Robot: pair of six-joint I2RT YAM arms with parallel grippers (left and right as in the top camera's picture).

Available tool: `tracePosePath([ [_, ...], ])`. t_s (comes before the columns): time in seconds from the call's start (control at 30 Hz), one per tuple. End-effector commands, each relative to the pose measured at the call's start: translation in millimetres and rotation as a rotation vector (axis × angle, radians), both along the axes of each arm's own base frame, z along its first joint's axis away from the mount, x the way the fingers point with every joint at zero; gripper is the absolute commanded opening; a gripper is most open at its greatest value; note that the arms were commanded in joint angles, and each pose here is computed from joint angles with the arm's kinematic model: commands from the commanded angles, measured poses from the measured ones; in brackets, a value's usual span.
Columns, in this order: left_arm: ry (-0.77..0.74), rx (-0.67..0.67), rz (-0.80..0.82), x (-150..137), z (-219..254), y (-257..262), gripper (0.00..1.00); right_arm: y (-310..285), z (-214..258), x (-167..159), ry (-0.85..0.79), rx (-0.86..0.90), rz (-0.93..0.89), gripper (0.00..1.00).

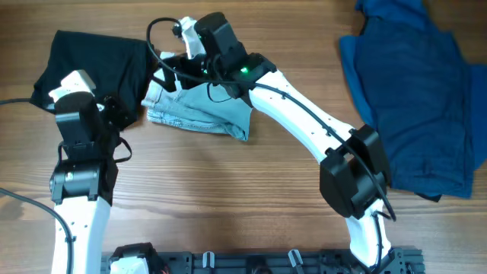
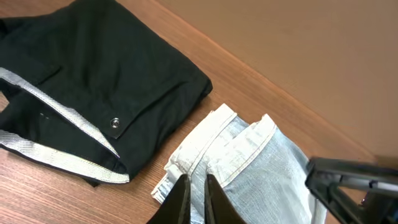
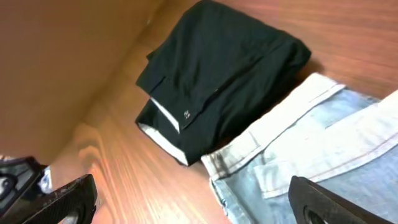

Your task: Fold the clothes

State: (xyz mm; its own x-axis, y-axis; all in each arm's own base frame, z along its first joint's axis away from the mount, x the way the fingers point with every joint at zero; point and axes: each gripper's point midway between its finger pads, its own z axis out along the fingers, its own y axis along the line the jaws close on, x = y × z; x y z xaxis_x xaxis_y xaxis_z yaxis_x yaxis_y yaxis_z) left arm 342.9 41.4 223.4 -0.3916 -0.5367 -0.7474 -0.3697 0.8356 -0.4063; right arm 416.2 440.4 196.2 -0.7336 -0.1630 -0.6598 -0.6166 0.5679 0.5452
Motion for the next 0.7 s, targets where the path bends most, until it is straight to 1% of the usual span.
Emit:
tracePosePath([
  [0.0, 0.006, 0.0, 0.017, 1.2, -2.8, 3.7, 0.11, -32.6, 15.1, 15.2, 0.003, -0.001, -0.024, 0.99],
  [0.03, 0.012, 0.001, -0.022, 6.4, -6.7, -1.3, 0.22, -51.1, 17.4, 23.2, 0.006, -0.018, -0.048, 1.0],
  [0.07, 0.016, 0.009, -0.105, 13.4, -11.2, -11.9, 0.3, -69.2, 16.7, 28.9, 0.026, -0.039, -0.075, 1.0],
  [0.1, 0.025, -0.001, -0.167, 20.6, -18.3, -20.8, 0.35, -91.8, 13.6, 34.2, 0.049, -0.071, -0.101, 0.99],
  [0.13, 0.053, -0.022, -0.218, 30.8, -29.3, -28.3, 0.43, -128.0, 7.3, 39.0, 0.088, -0.126, -0.135, 0.99],
  [0.2, 0.139, -0.043, -0.349, 57.8, -47.3, -43.3, 0.51, -182.9, -0.8, 43.7, 0.146, -0.194, -0.187, 0.99],
  [0.27, 0.277, -0.019, -0.441, 86.1, -63.9, -45.0, 0.61, -235.2, -12.6, 45.0, 0.206, -0.255, -0.228, 1.0],
  [0.37, 0.467, 0.014, -0.545, 118.2, -94.0, -41.1, 0.64, -279.2, -21.0, 45.8, 0.258, -0.288, -0.274, 0.99],
  [0.47, 0.528, 0.022, -0.571, 141.0, -121.2, -35.6, 0.65, -292.3, -24.9, 45.7, 0.259, -0.321, -0.286, 0.99],
  [0.5, 0.54, 0.023, -0.573, 145.0, -133.4, -30.6, 0.68, -293.5, -25.8, 45.2, 0.256, -0.331, -0.283, 1.0],
  [0.57, 0.557, 0.027, -0.581, 144.0, -143.1, -24.9, 0.7, -293.8, -25.9, 45.6, 0.253, -0.333, -0.283, 1.0],
  [0.67, 0.623, 0.03, -0.643, 133.2, -168.9, -21.5, 0.72, -293.4, -25.0, 47.4, 0.245, -0.33, -0.284, 1.0],
])
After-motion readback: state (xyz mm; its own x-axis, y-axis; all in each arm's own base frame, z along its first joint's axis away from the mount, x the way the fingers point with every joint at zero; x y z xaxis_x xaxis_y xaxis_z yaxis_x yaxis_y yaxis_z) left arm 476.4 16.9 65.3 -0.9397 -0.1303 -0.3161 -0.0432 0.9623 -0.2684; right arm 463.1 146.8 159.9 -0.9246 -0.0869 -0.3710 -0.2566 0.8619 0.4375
